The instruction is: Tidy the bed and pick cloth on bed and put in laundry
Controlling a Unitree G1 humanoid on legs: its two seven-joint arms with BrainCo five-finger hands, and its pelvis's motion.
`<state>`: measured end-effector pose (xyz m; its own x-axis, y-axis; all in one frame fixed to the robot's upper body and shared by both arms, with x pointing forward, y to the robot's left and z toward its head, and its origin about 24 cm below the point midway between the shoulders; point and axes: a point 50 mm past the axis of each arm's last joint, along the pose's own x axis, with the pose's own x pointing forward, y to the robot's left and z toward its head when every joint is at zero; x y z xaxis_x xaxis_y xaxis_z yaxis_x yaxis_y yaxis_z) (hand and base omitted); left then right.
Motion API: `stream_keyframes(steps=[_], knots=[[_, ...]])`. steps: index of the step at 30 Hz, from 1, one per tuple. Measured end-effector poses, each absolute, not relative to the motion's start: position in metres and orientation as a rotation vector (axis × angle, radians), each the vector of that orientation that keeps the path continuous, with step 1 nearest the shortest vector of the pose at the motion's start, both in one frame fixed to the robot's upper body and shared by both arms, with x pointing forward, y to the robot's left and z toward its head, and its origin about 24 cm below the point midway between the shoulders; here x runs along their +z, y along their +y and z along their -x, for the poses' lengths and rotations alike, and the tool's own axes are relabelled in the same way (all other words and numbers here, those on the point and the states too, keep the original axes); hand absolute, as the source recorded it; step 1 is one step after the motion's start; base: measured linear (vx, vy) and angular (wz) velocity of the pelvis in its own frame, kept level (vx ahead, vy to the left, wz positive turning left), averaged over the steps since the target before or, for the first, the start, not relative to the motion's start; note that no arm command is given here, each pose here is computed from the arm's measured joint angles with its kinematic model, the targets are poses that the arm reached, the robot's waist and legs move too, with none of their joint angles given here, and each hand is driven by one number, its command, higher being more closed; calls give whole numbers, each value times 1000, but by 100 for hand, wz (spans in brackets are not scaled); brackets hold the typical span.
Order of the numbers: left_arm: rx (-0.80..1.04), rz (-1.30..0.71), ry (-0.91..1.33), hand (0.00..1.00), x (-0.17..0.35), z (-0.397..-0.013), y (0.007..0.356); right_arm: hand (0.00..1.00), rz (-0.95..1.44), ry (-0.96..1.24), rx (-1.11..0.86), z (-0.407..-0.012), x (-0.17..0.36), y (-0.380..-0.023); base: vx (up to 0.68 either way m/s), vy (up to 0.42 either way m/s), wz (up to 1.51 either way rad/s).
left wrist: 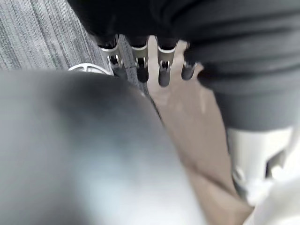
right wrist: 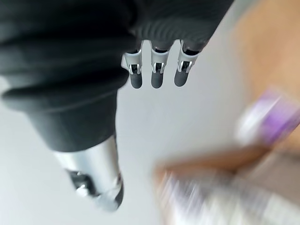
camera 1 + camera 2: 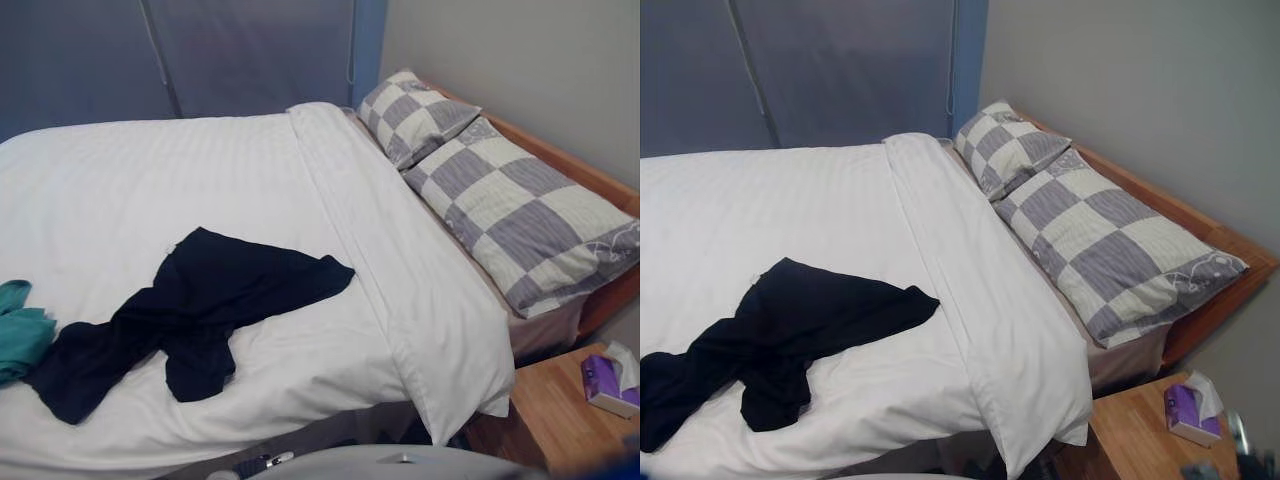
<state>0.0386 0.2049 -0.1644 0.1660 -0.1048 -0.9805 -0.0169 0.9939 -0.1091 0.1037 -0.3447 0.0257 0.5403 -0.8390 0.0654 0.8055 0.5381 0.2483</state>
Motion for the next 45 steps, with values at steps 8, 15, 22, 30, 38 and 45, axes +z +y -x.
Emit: stream_keyframes(steps=[8, 15, 22, 30, 38, 45], knots=[[-78, 52, 1407, 0, -166, -37, 199, 100, -522, -321, -395, -174, 32, -287, 30, 16, 23], [-74, 72, 1326, 0, -164, -50, 196, 100, -797, -554, -206, -220, 73, -262, -74, 9, 28], [-76, 131, 1108, 0, -151, -100, 190, 100, -984, -924, -21, -254, 165, -257, -102, 15, 19], [-27, 322, 750, 0, -118, -184, 169, 100, -1029, -1068, 182, -272, 222, -248, -120, -53, 2], [181, 495, 591, 0, -102, -214, 163, 100, -1197, -1097, 249, -291, 195, -231, -57, -75, -2], [197, 619, 524, 0, -89, -237, 142, 100, -1181, -964, 94, -274, 121, -250, -54, 27, -13]])
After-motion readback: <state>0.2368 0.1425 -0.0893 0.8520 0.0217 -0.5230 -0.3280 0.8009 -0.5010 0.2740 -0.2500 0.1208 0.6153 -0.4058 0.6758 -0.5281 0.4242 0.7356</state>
